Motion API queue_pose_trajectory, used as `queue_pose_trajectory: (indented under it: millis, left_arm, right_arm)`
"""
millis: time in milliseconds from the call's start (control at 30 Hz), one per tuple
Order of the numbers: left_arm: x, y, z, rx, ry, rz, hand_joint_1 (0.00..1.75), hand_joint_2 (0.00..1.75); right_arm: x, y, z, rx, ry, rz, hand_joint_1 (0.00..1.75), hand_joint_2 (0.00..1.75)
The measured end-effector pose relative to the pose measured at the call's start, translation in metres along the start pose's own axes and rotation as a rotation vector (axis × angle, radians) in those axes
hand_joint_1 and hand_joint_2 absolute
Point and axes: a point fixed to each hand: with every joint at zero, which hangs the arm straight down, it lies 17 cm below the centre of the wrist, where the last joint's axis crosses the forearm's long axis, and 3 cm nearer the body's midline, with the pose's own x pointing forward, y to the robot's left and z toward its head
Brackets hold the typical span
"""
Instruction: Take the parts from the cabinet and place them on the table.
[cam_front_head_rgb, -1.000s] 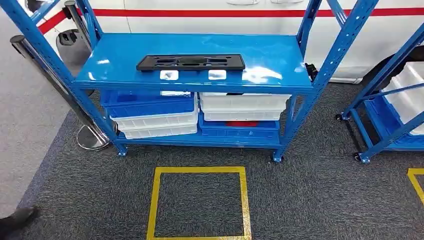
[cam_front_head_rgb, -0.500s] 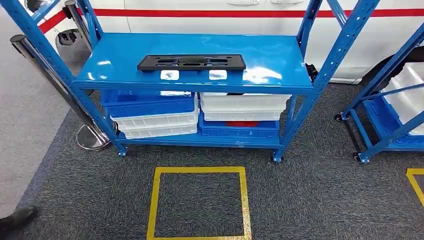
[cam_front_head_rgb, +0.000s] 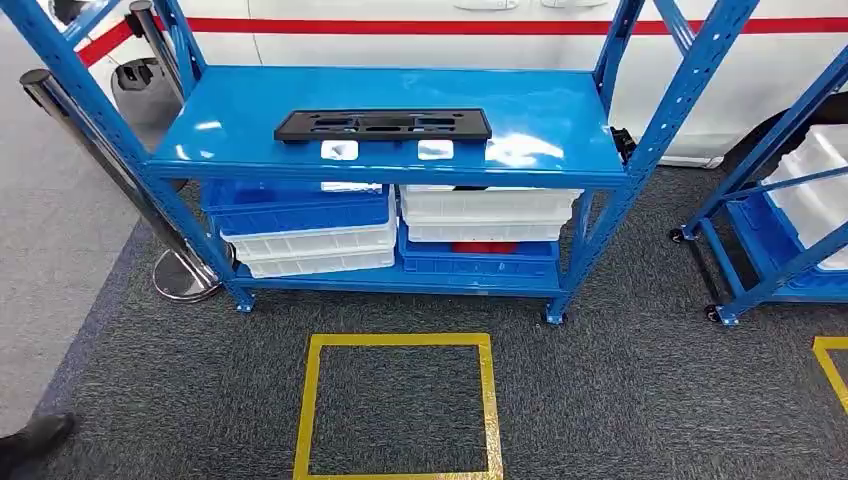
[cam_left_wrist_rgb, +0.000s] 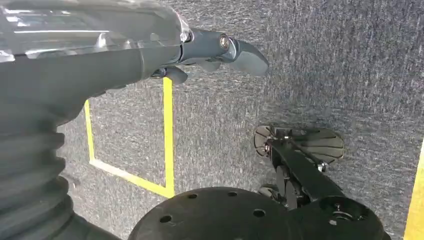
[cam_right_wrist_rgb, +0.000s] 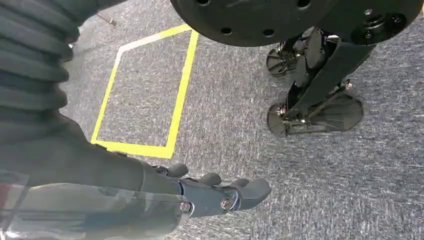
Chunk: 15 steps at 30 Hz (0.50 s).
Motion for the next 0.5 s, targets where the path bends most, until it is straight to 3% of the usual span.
queue_pose_trajectory:
  millis: [500]
  left_arm:
    - [-0.0003, 0.0000, 0.0000, 0.000, 0.001, 0.000, 0.00, 1.75]
  right_arm:
    - [0.0002, 0.0000, 0.0000, 0.000, 0.000, 0.000, 0.00, 1.75]
